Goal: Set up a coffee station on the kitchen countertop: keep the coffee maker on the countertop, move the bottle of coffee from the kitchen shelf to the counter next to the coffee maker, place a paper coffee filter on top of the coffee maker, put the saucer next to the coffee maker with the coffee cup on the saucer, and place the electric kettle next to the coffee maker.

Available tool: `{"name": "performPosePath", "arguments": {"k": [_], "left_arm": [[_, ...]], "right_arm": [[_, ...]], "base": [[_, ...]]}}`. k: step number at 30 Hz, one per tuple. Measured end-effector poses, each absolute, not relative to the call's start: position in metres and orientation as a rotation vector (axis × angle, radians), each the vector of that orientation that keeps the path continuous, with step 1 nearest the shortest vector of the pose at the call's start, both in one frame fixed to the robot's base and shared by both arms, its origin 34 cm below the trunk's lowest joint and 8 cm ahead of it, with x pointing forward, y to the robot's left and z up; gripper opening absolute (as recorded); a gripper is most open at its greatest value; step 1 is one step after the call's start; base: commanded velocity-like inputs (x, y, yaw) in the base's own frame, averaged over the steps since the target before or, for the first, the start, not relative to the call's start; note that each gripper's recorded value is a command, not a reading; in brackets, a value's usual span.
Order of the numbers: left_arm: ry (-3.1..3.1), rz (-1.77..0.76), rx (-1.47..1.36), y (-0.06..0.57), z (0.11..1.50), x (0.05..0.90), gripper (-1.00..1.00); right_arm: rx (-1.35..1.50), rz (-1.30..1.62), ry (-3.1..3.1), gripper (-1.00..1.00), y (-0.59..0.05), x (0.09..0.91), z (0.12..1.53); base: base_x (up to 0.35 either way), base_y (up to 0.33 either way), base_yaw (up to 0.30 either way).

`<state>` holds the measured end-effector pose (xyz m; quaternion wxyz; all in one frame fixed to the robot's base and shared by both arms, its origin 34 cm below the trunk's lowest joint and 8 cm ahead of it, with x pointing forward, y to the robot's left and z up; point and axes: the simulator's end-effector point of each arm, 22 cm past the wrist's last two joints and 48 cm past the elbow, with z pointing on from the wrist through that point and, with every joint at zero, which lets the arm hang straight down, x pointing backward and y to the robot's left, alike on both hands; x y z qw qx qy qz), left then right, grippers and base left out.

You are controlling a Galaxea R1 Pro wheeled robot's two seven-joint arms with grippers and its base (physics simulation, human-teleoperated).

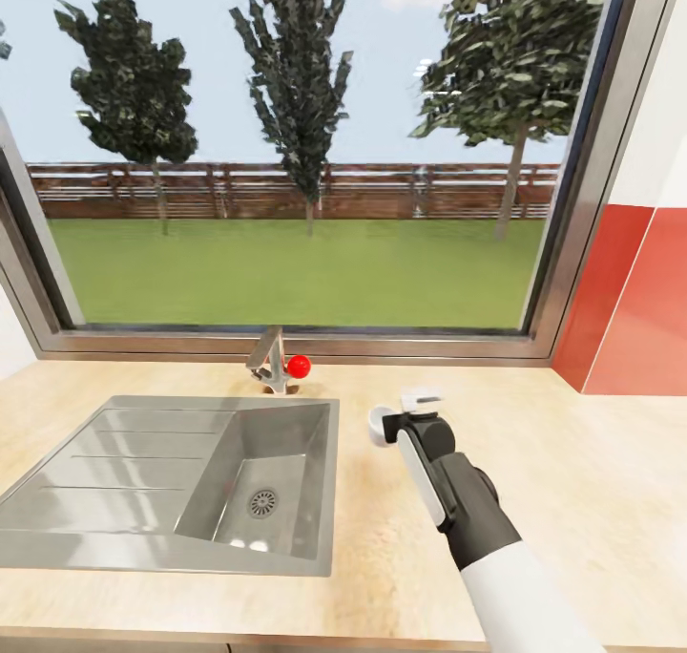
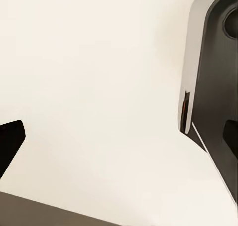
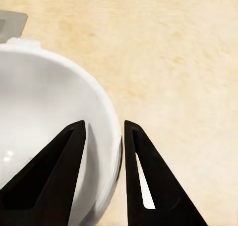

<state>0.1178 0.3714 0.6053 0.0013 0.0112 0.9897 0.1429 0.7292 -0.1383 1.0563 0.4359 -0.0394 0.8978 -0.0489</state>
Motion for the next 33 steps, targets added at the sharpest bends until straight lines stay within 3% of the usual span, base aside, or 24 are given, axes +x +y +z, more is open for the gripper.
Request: {"name": "performPosePath", "arguments": {"k": [19,33], "left_arm": [[3.092,0.45,0.012,0.37,0.605,0.125,1.0],[3.082,0.45,0.005,0.371,0.605,0.128,1.0]], "right_arm": [[-0.207,-0.139,2.198,-1.0,-0.11,0.725,1.064],[-0.21,-0.138,2.189,-1.0,-0.109,0.723,1.07]], "base": [[-0.306,0.0,0.082],[-0.166,0.241,0.165]]}}
